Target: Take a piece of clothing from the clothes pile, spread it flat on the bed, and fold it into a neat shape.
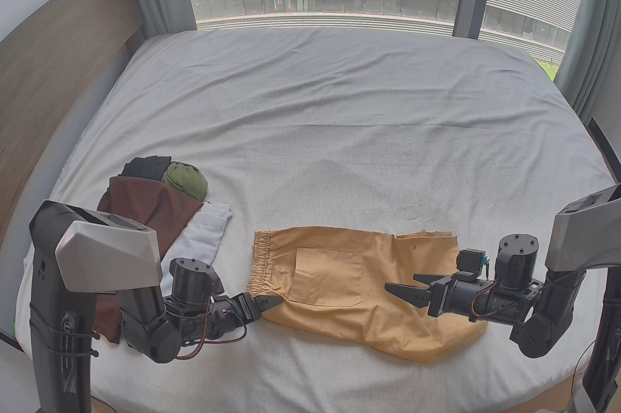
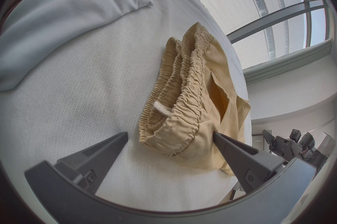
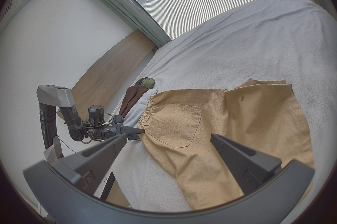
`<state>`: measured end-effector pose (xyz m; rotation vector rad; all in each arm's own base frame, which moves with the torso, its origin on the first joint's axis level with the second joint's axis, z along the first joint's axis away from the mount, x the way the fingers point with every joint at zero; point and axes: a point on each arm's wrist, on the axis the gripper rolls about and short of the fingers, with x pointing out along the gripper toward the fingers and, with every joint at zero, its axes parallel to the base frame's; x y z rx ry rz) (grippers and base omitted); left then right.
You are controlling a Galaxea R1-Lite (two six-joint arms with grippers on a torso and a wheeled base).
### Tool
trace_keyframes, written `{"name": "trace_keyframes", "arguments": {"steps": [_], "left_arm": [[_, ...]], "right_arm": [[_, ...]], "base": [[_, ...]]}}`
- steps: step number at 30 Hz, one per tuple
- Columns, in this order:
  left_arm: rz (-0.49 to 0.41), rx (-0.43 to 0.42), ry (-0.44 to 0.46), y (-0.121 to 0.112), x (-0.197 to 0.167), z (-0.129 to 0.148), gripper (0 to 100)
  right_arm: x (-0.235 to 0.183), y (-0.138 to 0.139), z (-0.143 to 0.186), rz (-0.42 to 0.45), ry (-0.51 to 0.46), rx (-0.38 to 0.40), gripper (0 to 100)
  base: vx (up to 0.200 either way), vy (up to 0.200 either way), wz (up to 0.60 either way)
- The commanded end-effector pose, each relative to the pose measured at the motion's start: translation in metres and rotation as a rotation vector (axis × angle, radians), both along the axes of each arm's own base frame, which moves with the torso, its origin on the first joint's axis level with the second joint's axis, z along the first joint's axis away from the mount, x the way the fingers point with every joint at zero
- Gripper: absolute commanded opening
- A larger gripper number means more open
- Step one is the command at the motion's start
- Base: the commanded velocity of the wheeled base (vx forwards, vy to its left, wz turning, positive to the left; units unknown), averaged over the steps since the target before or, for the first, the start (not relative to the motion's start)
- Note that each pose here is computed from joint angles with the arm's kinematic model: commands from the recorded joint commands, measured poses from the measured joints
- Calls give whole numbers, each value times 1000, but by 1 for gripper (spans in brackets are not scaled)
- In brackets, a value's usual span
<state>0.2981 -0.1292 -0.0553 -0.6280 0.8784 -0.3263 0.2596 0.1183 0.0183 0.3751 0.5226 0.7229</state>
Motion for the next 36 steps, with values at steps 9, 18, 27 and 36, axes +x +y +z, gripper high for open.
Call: {"name": "trace_keyframes", "arguments": {"steps": [9,18,27,36], "left_arm": [[2,-46,-97,-15,33,23,100],[6,-56,-107,-16,37,22,100],[12,-62,-106,-17,40,23,100],[13,-60,-98,-17,40,23,0]], "right_arm": [[-1,1,0,5,2,0,100],[-1,1,0,5,3,-1,100],[-1,1,0,4,3,-1,100],[-1,1,1,4,-3,1,100]], "base": [[0,0,0],[0,0,0],[0,0,0],[0,0,0]]}}
